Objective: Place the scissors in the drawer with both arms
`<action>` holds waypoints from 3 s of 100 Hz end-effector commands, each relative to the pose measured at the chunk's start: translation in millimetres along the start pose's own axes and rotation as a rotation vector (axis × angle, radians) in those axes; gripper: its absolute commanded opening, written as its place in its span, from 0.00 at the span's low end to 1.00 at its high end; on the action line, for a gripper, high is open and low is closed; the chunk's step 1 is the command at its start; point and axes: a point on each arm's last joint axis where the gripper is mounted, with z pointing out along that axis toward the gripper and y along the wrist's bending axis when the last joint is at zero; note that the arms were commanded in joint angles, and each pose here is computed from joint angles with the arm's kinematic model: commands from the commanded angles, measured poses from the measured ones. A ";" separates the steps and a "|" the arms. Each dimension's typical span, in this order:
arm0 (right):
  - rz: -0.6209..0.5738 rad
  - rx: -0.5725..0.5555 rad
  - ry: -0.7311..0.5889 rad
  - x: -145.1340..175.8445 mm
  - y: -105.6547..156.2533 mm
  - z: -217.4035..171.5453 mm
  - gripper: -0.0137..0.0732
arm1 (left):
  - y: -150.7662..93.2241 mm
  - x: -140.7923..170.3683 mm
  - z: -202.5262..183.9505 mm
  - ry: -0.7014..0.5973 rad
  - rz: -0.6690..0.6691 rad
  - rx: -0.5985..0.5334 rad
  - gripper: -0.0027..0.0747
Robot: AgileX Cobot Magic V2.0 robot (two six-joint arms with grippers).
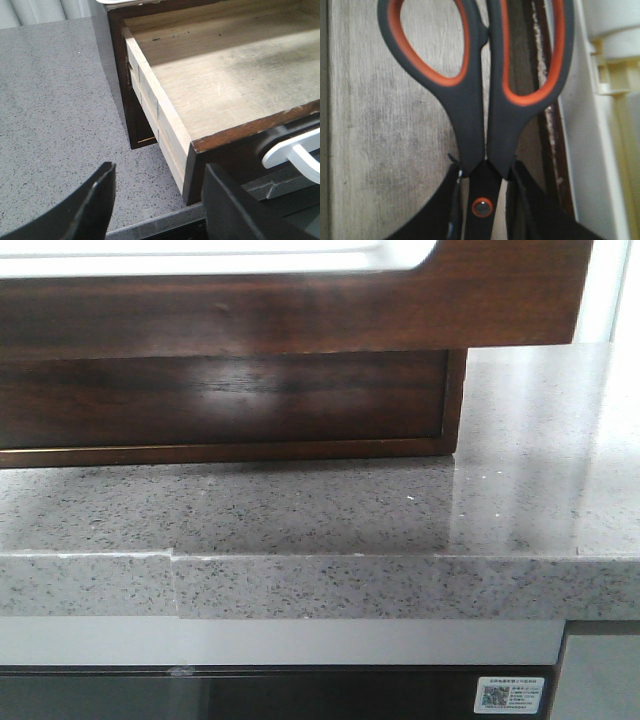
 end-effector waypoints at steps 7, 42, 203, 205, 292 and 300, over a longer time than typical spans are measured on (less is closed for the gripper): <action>-0.049 -0.035 -0.009 -7.4 4.3 1.0 0.08 | 1.2 -14.9 -2.5 -0.087 -0.005 -0.006 0.51; -0.086 -0.067 0.016 -7.6 4.0 20.2 0.08 | 2.1 -14.6 -2.5 -0.084 0.004 -0.016 0.51; 0.847 0.458 -0.186 92.1 93.3 -164.1 0.42 | 2.2 -14.6 -2.5 -0.083 0.006 -0.017 0.51; 0.858 0.477 -0.191 96.9 97.7 -162.2 0.42 | 2.2 -14.6 -2.5 -0.083 0.006 -0.017 0.51; 0.955 0.645 -0.283 157.2 180.7 -119.1 0.31 | 2.2 -8.0 5.3 -0.076 -0.017 -0.007 0.47; 0.955 0.645 -0.283 157.2 180.7 -119.1 0.18 | 2.3 -8.1 5.3 -0.077 -0.017 -0.007 0.35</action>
